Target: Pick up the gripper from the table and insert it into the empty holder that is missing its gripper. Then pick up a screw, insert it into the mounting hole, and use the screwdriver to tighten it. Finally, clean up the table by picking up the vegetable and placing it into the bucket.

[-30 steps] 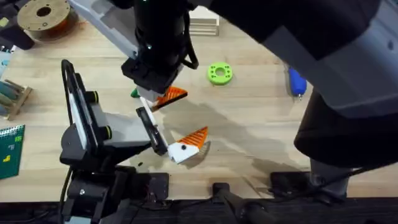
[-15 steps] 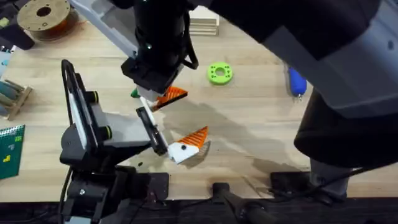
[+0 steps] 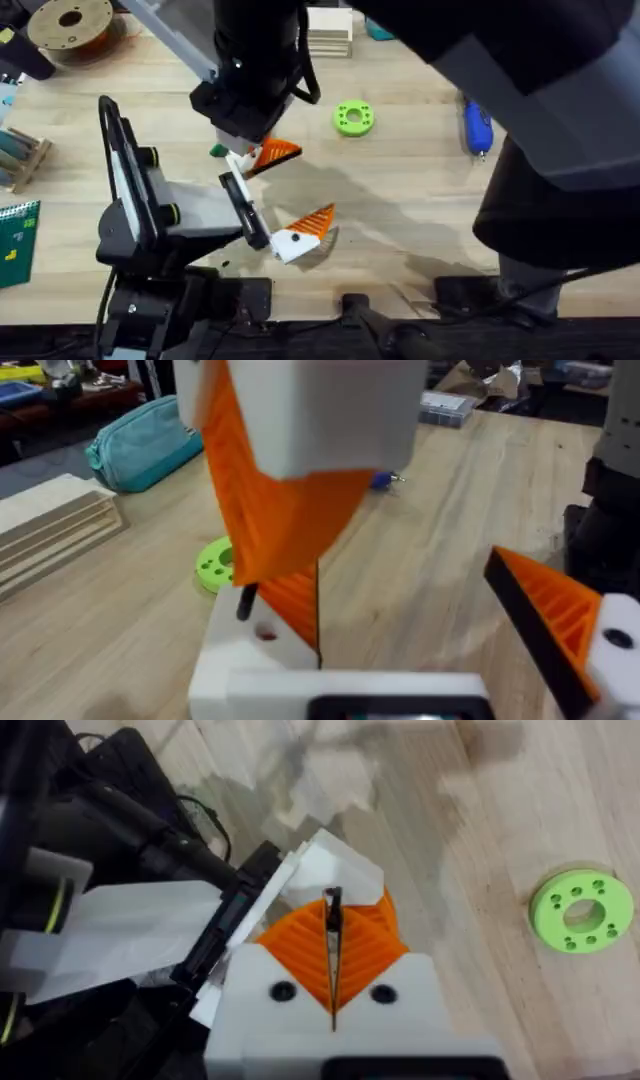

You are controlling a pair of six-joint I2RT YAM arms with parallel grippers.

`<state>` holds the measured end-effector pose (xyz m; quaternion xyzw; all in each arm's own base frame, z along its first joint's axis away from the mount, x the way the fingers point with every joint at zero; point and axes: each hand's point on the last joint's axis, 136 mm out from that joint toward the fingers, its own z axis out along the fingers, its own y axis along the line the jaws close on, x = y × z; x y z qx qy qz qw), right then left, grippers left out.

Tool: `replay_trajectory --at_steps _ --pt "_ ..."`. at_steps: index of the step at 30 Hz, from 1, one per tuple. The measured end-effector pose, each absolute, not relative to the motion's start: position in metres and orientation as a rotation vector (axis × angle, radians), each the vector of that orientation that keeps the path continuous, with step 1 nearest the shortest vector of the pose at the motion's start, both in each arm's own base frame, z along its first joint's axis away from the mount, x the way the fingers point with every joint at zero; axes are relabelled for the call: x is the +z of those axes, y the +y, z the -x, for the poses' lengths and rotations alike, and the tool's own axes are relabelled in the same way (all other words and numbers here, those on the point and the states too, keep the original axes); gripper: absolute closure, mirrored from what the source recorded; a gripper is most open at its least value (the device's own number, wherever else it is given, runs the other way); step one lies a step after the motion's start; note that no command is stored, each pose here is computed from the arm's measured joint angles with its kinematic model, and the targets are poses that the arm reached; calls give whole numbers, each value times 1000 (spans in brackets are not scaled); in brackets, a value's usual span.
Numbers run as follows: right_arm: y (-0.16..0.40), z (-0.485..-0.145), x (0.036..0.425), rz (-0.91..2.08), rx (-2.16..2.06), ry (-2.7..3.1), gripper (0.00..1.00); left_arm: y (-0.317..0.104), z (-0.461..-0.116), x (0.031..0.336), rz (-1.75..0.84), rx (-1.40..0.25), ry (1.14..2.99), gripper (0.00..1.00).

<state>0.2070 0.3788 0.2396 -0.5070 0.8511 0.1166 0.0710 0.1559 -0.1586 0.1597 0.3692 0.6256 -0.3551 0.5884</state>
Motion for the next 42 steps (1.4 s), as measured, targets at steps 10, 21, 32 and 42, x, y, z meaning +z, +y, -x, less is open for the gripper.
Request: replay_trajectory --at_steps 10,21,32,42 --pt "380 -205 240 1513 354 2568 997 -159 -156 160 -860 -827 1457 5" --pt "380 -205 240 1480 356 2591 997 -159 -156 160 -860 -827 1457 6" --pt "375 -203 236 1480 343 2616 997 -159 -156 160 -860 -827 1457 6" --pt "371 -200 235 1484 336 2626 997 -159 -156 160 -860 -827 1457 6"
